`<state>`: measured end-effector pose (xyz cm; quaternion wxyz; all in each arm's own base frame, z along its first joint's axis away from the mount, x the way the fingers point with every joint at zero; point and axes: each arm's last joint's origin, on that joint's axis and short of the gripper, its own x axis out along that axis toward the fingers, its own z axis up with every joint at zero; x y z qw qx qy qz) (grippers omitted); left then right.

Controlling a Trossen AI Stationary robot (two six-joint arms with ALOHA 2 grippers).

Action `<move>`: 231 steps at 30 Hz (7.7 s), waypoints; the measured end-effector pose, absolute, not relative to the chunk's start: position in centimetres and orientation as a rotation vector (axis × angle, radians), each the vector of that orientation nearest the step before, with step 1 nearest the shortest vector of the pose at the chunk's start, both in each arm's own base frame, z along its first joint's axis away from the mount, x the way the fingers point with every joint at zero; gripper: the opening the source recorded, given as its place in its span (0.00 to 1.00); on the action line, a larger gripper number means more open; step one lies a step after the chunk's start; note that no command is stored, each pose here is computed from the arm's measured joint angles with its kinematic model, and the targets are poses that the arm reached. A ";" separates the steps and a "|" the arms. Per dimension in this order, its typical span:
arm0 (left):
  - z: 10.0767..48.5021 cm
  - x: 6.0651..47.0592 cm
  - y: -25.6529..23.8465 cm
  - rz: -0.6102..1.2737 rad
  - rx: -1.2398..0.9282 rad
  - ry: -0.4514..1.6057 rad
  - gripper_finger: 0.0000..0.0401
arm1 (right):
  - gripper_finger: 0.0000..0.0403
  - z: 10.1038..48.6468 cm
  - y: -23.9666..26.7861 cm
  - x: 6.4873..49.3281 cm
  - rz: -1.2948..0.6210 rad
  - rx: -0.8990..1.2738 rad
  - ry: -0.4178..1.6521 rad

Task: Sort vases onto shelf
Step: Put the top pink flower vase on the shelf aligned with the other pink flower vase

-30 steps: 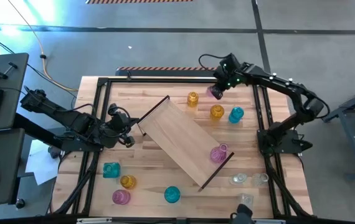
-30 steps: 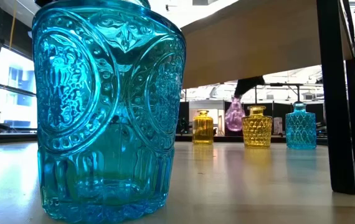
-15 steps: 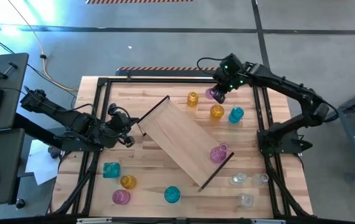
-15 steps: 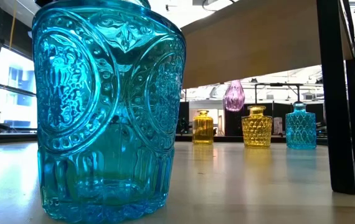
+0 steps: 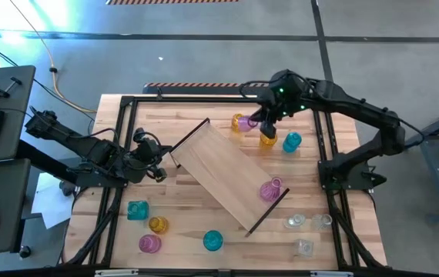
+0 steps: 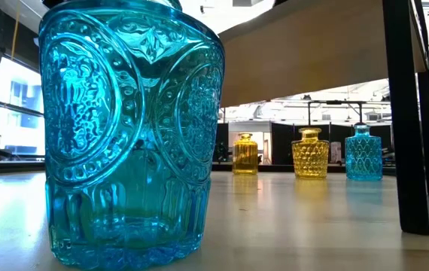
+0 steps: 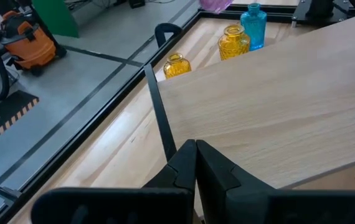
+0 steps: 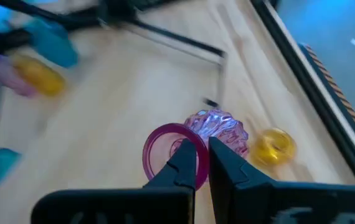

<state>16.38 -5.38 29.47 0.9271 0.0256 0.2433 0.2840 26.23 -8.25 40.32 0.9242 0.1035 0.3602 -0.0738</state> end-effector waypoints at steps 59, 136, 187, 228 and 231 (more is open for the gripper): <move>24.0 30.4 -7.0 0.161 -0.035 0.377 0.00 | 0.00 36.7 2.5 33.6 0.262 0.219 1.091; 19.8 35.3 -7.7 0.413 -0.112 0.123 0.00 | 0.00 46.0 0.2 31.7 -0.202 -0.205 0.784; 21.5 36.5 -11.5 0.019 -0.187 0.083 0.00 | 0.00 46.0 1.4 31.7 -0.184 -0.183 0.775; 22.0 37.3 -11.7 0.018 -0.163 0.209 0.00 | 0.00 46.0 1.4 31.7 -0.184 -0.183 0.775; 22.0 37.3 -11.6 0.048 -0.159 0.203 0.00 | 0.00 46.0 1.4 31.7 -0.184 -0.183 0.775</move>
